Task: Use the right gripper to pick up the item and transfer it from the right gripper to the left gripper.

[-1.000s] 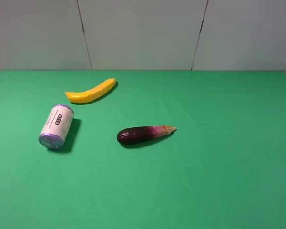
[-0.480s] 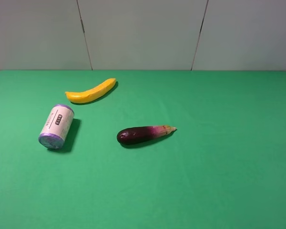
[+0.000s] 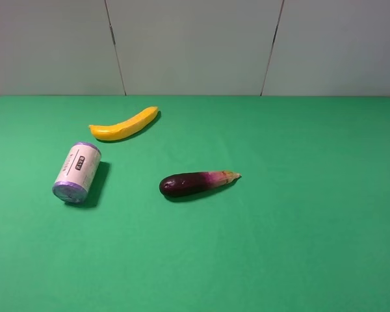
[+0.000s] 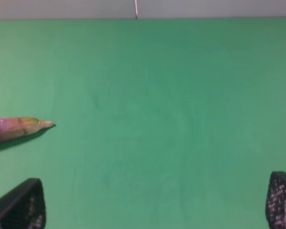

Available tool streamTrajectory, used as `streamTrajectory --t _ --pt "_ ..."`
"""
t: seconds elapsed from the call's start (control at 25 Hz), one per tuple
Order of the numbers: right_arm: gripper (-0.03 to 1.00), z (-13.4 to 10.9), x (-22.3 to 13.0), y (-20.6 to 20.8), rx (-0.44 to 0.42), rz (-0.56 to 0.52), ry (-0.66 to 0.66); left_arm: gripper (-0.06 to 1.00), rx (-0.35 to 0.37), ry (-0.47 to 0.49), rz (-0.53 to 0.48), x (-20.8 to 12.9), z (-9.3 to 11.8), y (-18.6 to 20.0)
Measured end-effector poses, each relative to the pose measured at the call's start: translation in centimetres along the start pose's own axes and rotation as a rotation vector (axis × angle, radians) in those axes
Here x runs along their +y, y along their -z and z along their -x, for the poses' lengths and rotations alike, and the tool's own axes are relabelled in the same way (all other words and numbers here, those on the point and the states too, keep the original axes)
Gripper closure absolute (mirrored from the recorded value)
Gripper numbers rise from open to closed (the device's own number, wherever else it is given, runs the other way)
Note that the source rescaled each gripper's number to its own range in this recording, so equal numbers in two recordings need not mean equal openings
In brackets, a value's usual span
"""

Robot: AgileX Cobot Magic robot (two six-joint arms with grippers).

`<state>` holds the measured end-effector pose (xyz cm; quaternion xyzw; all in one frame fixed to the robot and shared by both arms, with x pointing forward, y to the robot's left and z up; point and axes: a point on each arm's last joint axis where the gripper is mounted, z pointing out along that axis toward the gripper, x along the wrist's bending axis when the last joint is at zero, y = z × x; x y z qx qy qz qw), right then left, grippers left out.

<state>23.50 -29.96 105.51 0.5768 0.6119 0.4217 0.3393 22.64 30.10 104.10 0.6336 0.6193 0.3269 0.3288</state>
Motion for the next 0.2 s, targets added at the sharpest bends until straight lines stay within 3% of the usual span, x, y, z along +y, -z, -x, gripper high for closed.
streamTrajectory --t 0.2 --pt "-0.03 0.0 0.0 0.0 0.0 0.0 0.0 0.01 0.0 0.0 0.0 0.0 0.0 0.0"
